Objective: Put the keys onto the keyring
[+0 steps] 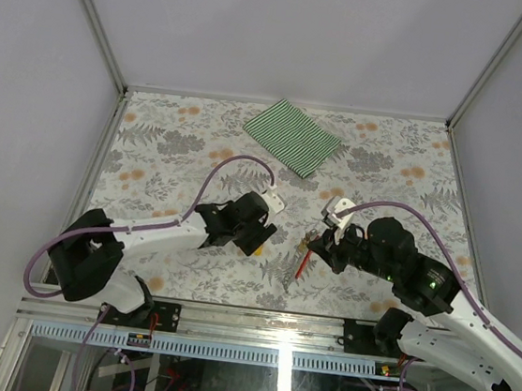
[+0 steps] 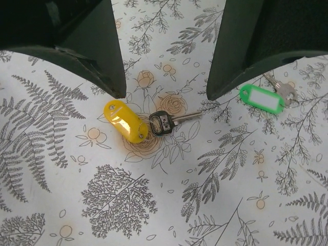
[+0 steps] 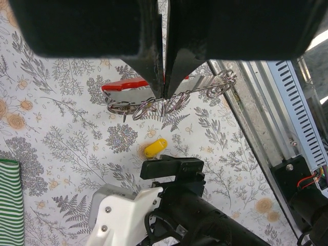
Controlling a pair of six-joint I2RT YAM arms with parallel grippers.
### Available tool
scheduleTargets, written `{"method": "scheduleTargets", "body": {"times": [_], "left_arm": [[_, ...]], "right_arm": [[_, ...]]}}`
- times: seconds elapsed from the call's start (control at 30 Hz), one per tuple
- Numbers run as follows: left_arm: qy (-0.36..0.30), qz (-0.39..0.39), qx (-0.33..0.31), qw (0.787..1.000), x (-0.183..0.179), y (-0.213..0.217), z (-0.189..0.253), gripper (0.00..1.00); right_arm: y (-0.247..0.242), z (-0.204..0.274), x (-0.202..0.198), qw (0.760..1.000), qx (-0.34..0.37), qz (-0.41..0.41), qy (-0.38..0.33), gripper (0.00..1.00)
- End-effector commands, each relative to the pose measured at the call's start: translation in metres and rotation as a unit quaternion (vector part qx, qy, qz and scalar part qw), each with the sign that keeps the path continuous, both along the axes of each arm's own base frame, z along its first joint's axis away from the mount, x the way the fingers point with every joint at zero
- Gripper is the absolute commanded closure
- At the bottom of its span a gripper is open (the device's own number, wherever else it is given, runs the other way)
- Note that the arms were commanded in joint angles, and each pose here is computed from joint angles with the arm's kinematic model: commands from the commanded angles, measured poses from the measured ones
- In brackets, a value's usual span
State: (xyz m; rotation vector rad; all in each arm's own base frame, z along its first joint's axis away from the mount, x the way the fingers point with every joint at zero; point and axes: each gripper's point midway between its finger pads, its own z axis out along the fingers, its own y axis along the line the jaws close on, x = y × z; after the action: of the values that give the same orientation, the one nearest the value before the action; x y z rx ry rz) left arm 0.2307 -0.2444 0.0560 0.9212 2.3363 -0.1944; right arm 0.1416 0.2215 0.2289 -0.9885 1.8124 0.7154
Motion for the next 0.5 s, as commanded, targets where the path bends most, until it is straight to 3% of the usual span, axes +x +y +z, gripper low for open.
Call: {"method": "scheduleTargets", "body": {"times": [0.0,0.47], "left_arm": [[-0.024,-0.085,-0.007,0.996,0.008,-0.011,0.009,0.35],[-0.012,-0.117,-0.002,0.993,0.009,-0.018,-0.015,0.51]], "right_arm": [[0.003,0.028,0.004,0.999,0.026,0.004,-0.035,0.99],[0.004,0.03,0.0,0.999,0.026,0.01,-0.023,0.99]]}}
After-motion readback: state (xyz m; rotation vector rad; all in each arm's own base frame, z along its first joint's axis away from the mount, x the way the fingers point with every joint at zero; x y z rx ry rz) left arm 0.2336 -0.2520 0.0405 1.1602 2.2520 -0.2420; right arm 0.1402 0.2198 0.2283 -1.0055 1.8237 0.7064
